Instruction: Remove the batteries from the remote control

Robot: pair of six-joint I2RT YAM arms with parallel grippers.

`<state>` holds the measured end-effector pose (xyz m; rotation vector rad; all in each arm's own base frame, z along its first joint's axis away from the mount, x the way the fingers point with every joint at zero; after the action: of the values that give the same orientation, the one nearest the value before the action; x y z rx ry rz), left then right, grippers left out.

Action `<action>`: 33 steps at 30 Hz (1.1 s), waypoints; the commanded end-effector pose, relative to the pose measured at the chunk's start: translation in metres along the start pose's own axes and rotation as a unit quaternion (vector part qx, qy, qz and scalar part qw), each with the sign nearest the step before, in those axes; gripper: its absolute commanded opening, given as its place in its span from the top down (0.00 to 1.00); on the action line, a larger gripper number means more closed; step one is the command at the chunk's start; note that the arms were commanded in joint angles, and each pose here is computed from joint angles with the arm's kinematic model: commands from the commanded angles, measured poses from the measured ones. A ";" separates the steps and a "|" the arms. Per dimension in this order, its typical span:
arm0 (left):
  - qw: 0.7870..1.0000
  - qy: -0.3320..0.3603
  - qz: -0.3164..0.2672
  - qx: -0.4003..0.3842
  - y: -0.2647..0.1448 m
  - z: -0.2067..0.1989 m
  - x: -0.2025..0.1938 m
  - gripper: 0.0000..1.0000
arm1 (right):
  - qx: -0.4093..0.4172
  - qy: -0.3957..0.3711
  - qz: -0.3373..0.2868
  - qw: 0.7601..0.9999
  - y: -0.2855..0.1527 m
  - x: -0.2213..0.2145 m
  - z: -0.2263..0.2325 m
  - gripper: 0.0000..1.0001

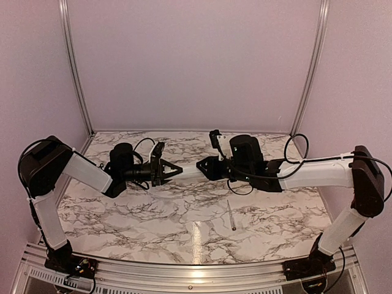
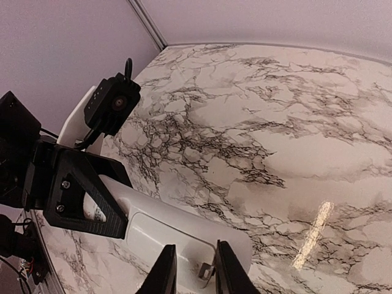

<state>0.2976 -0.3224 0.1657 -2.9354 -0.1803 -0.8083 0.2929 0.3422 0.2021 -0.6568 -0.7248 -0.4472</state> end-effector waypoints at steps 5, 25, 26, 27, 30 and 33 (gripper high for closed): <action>1.000 0.018 -0.017 -0.002 0.000 -0.001 0.007 1.00 | 0.021 0.000 -0.003 1.000 -0.003 0.007 0.008 0.79; 0.999 0.015 -0.036 0.003 -0.001 -0.002 0.013 1.00 | 0.015 0.008 -0.007 1.000 -0.010 0.008 0.007 0.74; 0.999 0.015 -0.036 0.003 -0.001 -0.002 0.013 1.00 | 0.015 0.009 -0.007 1.000 -0.010 0.009 0.008 0.73; 0.999 0.015 -0.036 0.003 -0.001 -0.002 0.013 1.00 | 0.015 0.008 -0.007 1.000 -0.010 0.008 0.008 0.73; 0.999 0.014 -0.040 0.006 -0.001 -0.001 0.014 1.00 | 0.021 0.008 -0.004 1.000 -0.010 0.008 0.010 0.73; 0.999 0.014 -0.041 0.006 -0.001 -0.001 0.014 1.00 | 0.021 0.008 -0.002 1.000 -0.008 0.008 0.009 0.73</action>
<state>0.3046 -0.3212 0.1654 -2.9146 -0.2580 -0.7984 0.2899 0.3425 0.2087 -0.6315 -0.7188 -0.4410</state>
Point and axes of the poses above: each gripper's point midway between its finger pads, its own y axis out along the fingers, its own z axis along the line the jaws close on, x = y × z, the point moved 4 cm from there along -y, back along the fingers, and after that the axes turned 10 degrees about y, right-handed, at the moved point
